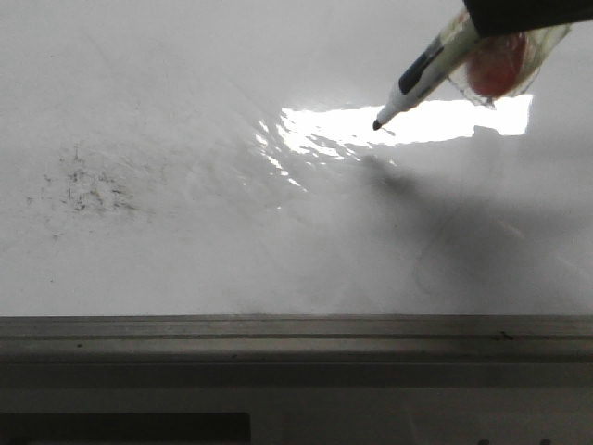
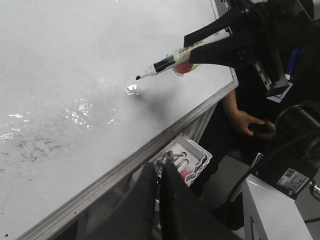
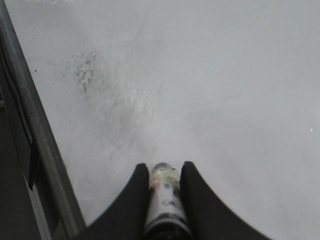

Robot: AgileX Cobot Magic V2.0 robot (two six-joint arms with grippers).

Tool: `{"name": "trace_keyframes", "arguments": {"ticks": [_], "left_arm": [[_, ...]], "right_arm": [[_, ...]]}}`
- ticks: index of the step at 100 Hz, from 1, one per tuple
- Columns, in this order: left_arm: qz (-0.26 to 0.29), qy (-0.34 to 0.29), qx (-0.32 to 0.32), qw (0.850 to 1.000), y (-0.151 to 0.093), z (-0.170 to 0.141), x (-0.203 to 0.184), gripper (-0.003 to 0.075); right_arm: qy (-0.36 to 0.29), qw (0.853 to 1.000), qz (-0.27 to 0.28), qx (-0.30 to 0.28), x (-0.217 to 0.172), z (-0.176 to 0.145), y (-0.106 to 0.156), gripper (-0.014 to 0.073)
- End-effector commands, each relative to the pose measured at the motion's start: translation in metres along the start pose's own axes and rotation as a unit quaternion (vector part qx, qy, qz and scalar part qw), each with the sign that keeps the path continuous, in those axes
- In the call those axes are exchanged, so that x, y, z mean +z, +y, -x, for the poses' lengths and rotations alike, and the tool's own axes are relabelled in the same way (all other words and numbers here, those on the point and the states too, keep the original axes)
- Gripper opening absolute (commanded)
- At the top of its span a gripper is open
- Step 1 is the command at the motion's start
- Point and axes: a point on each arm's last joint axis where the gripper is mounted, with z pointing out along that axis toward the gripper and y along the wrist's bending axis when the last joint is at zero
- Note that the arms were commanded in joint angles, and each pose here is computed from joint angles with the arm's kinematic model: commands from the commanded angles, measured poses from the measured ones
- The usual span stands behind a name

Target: Write number 8 on whiteboard

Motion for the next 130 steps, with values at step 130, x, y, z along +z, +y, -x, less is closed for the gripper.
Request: {"name": "trace_keyframes", "arguments": {"ticks": [130], "left_arm": [[-0.012,-0.046,-0.033,0.998,-0.003,0.014,-0.001,-0.0020]], "right_arm": [[0.017,1.000,-0.004,0.019,0.023,0.000,-0.006,-0.0043]]}}
